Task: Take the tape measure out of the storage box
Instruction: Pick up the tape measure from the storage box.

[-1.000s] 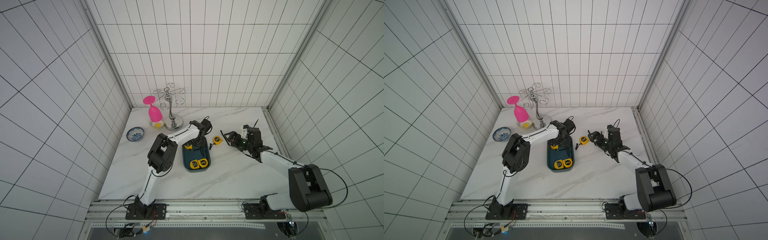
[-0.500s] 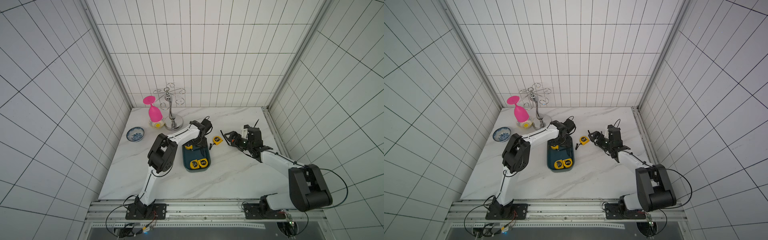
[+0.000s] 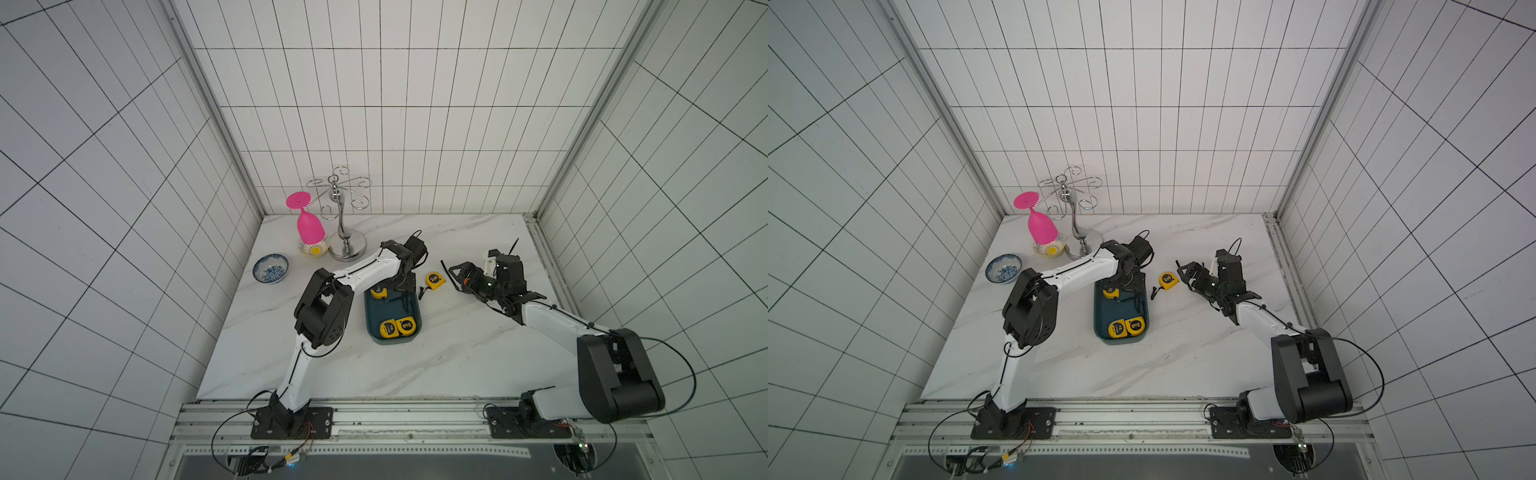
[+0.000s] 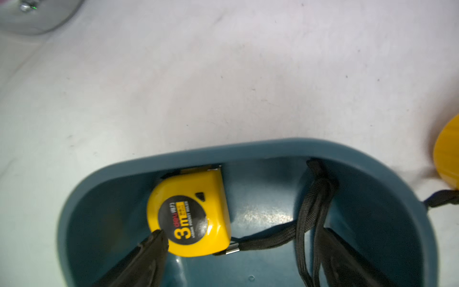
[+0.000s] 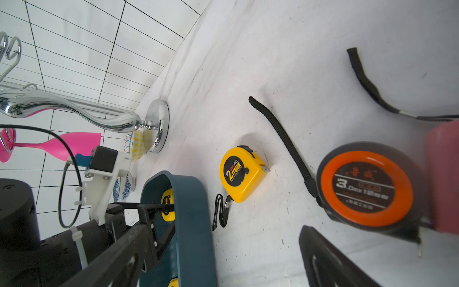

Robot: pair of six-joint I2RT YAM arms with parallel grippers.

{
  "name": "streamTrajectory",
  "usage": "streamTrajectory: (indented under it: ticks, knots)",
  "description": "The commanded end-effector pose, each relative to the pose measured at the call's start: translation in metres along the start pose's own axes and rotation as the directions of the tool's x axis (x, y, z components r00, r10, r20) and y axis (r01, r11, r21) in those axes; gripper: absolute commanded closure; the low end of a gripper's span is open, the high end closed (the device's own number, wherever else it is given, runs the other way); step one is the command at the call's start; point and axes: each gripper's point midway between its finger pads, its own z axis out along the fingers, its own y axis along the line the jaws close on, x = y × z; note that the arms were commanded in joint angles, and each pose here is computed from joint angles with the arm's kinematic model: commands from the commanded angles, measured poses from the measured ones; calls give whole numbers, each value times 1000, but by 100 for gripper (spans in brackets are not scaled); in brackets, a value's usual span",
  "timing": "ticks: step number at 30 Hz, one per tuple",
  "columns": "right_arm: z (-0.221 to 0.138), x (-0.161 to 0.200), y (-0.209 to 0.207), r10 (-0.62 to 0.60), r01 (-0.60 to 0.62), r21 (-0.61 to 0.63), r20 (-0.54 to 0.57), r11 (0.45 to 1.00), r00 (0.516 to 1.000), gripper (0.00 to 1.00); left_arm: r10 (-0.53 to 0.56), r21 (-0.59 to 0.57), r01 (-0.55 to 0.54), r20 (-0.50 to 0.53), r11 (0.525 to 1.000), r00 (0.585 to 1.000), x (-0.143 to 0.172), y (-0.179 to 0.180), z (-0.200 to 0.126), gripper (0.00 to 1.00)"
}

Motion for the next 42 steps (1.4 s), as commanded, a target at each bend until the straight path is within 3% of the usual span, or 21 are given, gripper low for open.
streamTrajectory:
  ticks: [1, 18, 27, 33, 40, 42]
  knots:
    - [1, 2, -5, 10, -10, -4, 5, 1000, 1000, 1, -53, -59, 57, 57, 997, 997, -9, 23, -14, 2]
    - [1, 3, -6, 8, -8, -7, 4, 1000, 1000, 1, -219, -58, 218, -8, 974, 976, 1, 33, 35, 13]
    - [2, 2, -7, 13, -13, -4, 6, 1000, 1000, 1, -238, -30, 236, -51, 971, 970, 4, 26, 50, 26]
    - [3, 2, -7, 11, -11, -5, 7, 1000, 1000, 1, -234, -21, 233, -76, 972, 969, 6, 21, 56, 45]
    - [3, 3, -3, 1, -1, -22, -3, 1000, 1000, 1, -248, -9, 248, -84, 969, 965, 5, 24, 46, 94]
    - [3, 3, -1, -4, 3, -34, -8, 999, 1000, 1, -259, 6, 260, -72, 966, 963, 1, 25, 34, 100]
